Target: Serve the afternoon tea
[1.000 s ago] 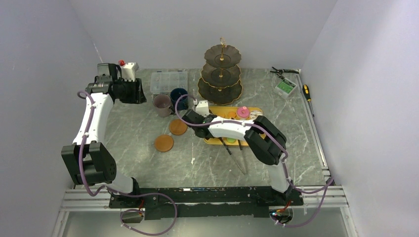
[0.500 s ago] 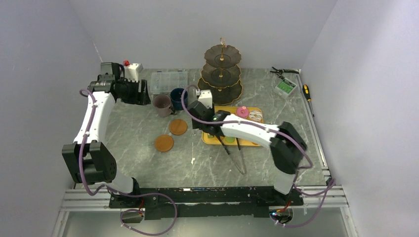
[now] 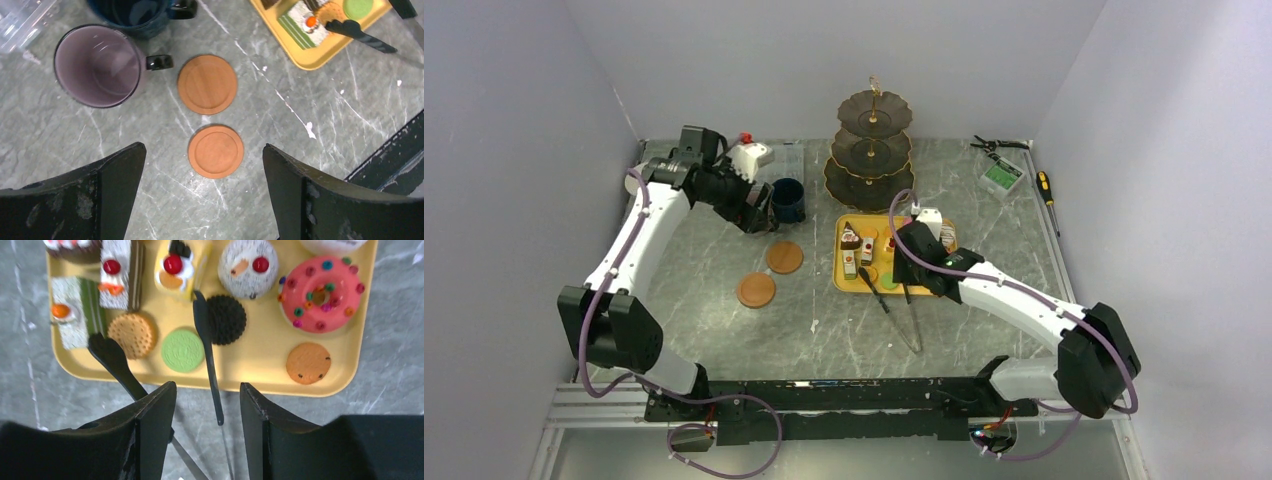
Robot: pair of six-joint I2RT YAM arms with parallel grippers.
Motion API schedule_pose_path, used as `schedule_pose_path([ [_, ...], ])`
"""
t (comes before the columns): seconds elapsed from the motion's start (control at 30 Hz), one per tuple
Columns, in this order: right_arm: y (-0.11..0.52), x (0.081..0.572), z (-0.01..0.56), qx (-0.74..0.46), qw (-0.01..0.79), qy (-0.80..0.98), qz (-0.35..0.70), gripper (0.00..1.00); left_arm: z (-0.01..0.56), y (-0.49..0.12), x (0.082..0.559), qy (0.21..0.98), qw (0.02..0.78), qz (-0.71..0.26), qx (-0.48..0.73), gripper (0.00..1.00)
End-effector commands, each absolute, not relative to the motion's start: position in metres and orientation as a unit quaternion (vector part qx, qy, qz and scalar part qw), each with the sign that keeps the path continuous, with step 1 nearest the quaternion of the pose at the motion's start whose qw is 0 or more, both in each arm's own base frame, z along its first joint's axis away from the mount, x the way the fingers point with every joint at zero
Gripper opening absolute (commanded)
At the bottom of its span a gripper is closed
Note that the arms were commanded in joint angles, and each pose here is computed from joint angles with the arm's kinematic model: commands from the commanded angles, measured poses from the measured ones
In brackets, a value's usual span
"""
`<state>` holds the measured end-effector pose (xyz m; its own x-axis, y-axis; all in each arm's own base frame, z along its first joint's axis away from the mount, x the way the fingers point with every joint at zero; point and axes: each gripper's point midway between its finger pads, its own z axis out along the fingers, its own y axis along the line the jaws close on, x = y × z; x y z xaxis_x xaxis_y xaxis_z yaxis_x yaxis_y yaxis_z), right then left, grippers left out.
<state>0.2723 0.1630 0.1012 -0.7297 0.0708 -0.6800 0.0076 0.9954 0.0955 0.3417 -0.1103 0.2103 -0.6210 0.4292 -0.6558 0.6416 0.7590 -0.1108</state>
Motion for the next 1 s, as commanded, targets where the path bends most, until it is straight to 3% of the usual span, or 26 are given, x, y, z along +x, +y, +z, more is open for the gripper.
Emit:
schedule_pose_path([
  [0.0, 0.163, 0.258, 0.087, 0.001, 0.34, 0.939, 0.052, 0.54, 0.219, -0.132, 0.332, 0.858, 0.302, -0.184, 0.372, 0.94],
  [0.2, 0.16, 0.256, 0.063, 0.007, 0.319, 0.946, 0.066, 0.53, 0.216, -0.142, 0.306, 0.815, 0.277, -0.199, 0.469, 0.94],
  [0.43, 0.172, 0.267, 0.046, -0.008, 0.307, 0.949, 0.07, 0.47, 0.239, -0.156, 0.287, 0.74, 0.336, -0.207, 0.545, 0.94],
  [0.6, 0.17, 0.271, 0.037, -0.013, 0.303, 0.951, 0.053, 0.33, 0.239, -0.172, 0.268, 0.723, 0.326, -0.23, 0.564, 0.94],
  [0.8, 0.163, 0.272, 0.049, -0.032, 0.317, 0.948, 0.019, 0.06, 0.229, -0.188, 0.241, 0.659, 0.343, -0.24, 0.625, 0.94],
  [0.97, 0.164, 0.265, 0.082, -0.076, 0.331, 0.941, 0.003, 0.0, 0.233, -0.214, 0.218, 0.546, 0.394, -0.209, 0.709, 0.94],
])
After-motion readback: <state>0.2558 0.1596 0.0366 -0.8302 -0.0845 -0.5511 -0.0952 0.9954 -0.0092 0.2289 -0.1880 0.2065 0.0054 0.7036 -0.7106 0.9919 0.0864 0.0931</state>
